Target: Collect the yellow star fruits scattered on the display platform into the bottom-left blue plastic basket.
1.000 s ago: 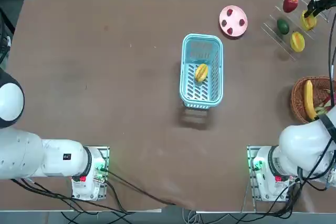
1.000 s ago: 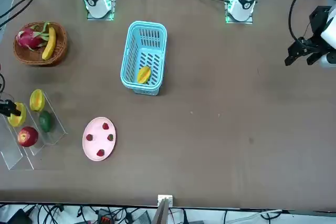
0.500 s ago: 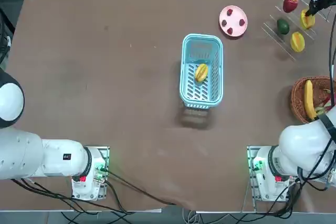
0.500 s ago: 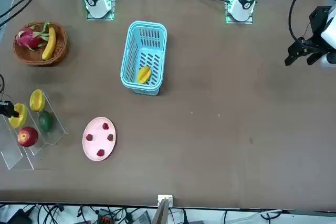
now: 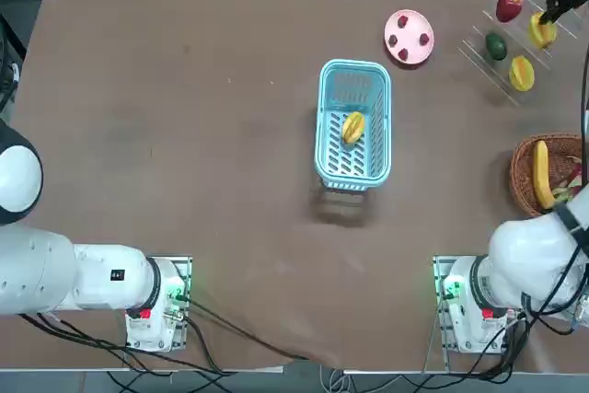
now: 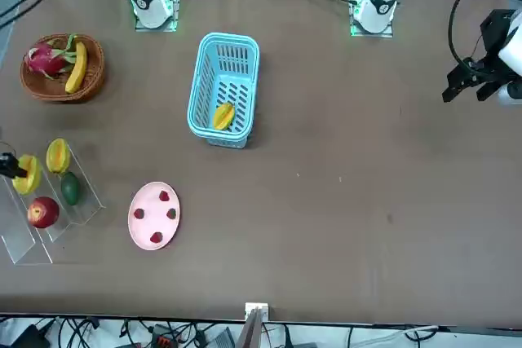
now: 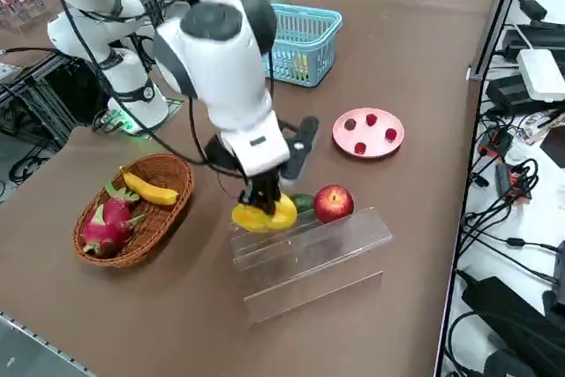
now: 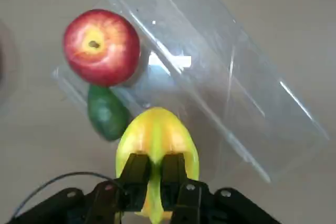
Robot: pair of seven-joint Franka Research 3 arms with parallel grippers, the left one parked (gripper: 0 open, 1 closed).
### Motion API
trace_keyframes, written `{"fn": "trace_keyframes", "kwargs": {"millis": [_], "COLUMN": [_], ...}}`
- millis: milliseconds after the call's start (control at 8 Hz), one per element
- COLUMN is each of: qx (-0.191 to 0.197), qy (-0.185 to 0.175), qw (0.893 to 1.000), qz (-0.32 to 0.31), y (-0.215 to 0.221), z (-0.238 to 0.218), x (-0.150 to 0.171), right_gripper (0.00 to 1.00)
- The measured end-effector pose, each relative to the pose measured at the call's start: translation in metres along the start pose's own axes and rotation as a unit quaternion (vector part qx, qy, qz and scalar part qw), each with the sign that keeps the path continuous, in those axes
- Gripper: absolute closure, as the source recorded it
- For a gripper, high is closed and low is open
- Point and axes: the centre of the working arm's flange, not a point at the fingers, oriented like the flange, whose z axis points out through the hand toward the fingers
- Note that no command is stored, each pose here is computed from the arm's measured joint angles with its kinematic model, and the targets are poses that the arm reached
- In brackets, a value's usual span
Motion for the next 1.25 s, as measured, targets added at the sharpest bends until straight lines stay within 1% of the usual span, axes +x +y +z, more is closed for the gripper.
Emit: {"fn": "trace_keyframes", "kwargs": {"millis": [125, 250, 375, 625, 750, 875, 1125, 1250], "qx": [0.006, 0.012, 0.016, 0.010, 0.010, 0.008, -0.015, -0.029], "qy": [-0.015, -0.034, -0.051, -0.083, -0.093, -0.101, -0.102, -0.102], "qw": [1.000, 0.998, 0.996, 0.990, 0.985, 0.980, 0.973, 0.970], "qz": [0.023, 0.047, 0.068, 0.115, 0.144, 0.171, 0.206, 0.218], "y": [-0.011, -0.038, -0.078, -0.193, -0.257, -0.320, -0.434, -0.486], "z": [-0.029, -0.052, -0.068, -0.078, -0.082, -0.086, -0.091, -0.086], "x": [-0.005, -0.011, -0.016, -0.035, -0.054, -0.079, -0.134, -0.159], "right_gripper": [0.83, 0.83, 0.83, 0.83, 0.83, 0.83, 0.83, 0.83]}}
